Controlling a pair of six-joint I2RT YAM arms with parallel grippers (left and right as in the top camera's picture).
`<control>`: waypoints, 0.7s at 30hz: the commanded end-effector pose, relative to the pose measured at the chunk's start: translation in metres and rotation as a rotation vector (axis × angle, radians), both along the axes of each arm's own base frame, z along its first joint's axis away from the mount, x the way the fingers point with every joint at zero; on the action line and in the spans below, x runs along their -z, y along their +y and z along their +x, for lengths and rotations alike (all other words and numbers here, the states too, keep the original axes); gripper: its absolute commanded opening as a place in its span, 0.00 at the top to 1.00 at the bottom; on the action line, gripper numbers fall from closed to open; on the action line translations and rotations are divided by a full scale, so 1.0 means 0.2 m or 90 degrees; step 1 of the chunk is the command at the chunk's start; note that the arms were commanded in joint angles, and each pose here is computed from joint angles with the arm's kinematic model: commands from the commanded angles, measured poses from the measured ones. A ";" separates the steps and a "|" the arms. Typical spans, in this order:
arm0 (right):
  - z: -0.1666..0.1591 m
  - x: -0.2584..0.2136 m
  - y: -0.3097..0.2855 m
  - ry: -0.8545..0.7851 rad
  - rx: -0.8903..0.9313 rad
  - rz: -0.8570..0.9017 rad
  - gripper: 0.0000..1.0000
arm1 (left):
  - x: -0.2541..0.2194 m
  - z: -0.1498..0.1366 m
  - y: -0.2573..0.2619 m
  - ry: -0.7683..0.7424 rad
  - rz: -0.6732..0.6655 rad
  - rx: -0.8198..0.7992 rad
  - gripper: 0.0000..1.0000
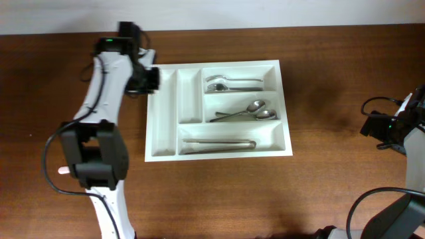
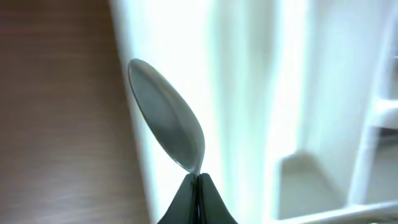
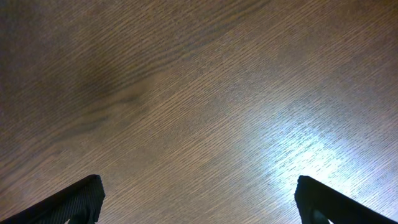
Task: Pack container
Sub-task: 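Grasp the spoon and carry it into the tray's left compartment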
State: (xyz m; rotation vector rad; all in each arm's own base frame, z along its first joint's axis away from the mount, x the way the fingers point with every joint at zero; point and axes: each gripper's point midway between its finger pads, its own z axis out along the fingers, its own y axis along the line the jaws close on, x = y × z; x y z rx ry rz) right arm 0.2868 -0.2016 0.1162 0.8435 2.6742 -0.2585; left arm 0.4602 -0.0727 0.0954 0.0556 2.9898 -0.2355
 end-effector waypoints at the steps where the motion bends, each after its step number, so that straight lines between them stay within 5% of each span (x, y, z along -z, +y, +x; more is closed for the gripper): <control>1: -0.01 0.01 -0.01 0.005 0.004 0.003 0.01 | -0.04 -0.03 -0.16 0.016 -0.042 -0.059 0.98; 6: -0.01 0.01 -0.01 0.005 0.004 0.003 0.01 | -0.04 -0.08 -0.29 0.029 -0.036 -0.040 0.98; 21: -0.01 0.01 -0.01 0.005 0.004 0.003 0.01 | -0.01 -0.10 -0.06 0.040 0.080 -0.113 0.98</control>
